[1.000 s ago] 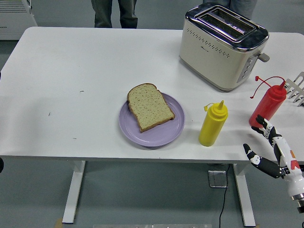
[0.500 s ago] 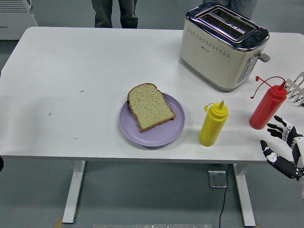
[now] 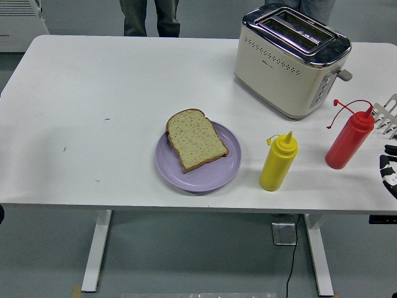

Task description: Pick up the cup,pour liquid into bread,place the cup on the desk

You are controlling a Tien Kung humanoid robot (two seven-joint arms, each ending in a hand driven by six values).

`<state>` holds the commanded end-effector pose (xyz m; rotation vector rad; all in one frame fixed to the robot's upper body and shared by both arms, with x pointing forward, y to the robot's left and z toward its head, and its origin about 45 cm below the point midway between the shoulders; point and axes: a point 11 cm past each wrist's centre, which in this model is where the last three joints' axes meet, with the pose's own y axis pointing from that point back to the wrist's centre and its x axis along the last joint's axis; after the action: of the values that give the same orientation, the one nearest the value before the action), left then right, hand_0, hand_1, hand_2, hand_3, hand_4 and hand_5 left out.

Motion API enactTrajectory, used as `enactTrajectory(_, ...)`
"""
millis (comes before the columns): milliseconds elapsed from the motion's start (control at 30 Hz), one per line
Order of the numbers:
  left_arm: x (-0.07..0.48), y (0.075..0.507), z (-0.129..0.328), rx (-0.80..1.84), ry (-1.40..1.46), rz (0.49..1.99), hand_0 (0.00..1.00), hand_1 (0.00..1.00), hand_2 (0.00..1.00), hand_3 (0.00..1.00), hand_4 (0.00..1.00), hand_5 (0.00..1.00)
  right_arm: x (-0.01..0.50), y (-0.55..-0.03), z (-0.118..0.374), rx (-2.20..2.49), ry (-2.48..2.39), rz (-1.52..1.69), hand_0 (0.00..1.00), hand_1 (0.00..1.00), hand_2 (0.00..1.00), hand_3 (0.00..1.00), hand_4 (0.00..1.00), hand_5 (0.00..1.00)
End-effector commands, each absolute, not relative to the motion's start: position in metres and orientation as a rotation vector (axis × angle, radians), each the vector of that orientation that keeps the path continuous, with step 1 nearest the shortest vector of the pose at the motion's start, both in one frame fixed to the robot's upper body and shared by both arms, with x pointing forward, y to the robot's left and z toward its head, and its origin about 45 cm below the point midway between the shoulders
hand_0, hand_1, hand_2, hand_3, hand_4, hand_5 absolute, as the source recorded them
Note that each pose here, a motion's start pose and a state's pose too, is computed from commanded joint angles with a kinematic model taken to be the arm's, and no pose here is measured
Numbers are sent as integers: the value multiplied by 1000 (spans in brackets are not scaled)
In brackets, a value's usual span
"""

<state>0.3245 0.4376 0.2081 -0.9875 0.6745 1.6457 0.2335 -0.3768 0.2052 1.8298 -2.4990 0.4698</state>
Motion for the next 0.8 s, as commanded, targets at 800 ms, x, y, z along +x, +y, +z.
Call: enactTrajectory(800, 322, 437, 203, -985, 686, 1653, 827, 818, 859, 816, 653, 998, 311, -460, 265, 2059, -3186, -444, 731, 717, 758, 795, 533, 307)
